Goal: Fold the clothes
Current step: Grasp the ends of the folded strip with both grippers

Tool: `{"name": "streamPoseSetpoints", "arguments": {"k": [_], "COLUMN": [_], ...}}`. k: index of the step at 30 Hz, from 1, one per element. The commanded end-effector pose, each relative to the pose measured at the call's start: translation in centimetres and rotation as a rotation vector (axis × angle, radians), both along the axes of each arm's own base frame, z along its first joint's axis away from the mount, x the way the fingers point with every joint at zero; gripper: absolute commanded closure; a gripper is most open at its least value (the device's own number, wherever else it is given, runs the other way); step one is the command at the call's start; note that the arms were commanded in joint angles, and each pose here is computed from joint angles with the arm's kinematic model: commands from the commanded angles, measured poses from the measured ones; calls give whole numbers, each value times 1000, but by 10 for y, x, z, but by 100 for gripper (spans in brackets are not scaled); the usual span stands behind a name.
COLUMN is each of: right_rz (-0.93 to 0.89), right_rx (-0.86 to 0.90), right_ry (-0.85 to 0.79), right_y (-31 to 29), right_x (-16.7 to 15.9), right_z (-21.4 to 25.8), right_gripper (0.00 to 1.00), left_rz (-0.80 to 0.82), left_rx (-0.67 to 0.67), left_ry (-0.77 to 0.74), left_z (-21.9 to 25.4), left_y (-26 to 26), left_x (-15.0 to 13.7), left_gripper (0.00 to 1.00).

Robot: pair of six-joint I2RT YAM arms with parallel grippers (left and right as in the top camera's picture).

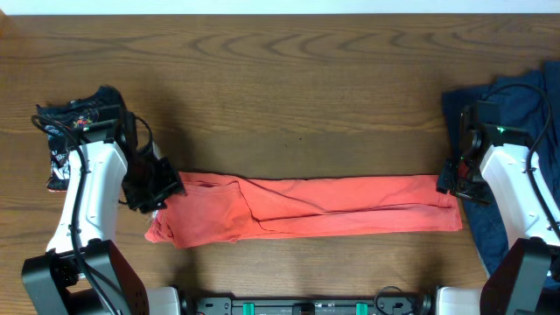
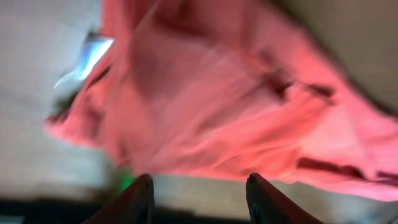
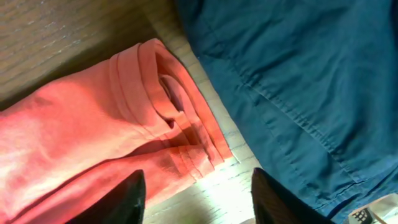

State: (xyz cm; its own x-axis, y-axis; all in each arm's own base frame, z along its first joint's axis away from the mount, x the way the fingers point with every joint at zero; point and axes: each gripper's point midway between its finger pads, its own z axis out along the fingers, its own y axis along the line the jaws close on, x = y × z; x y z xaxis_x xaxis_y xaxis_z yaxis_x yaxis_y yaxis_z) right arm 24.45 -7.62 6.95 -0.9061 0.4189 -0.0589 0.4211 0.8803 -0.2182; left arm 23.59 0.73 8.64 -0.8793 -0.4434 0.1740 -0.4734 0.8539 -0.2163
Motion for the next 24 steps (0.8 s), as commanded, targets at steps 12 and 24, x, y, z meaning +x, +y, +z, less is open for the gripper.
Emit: {"name": "streamPoseSetpoints", "arguments": {"k": [12, 24], "right_rz": [156, 195], "right_rx": [244, 186], "right_ry": [0, -11], "right_y": [16, 12], "right_x": [-9, -27], "right_z": [-24, -75], "right_gripper": [24, 23], "left_rz": [-120, -122], "left_rx": [-82, -82], "left_ry": [-35, -35], "left_z": [7, 7], "left_y": [-47, -48], "left_x": [4, 4], "left_gripper": [50, 50]}}
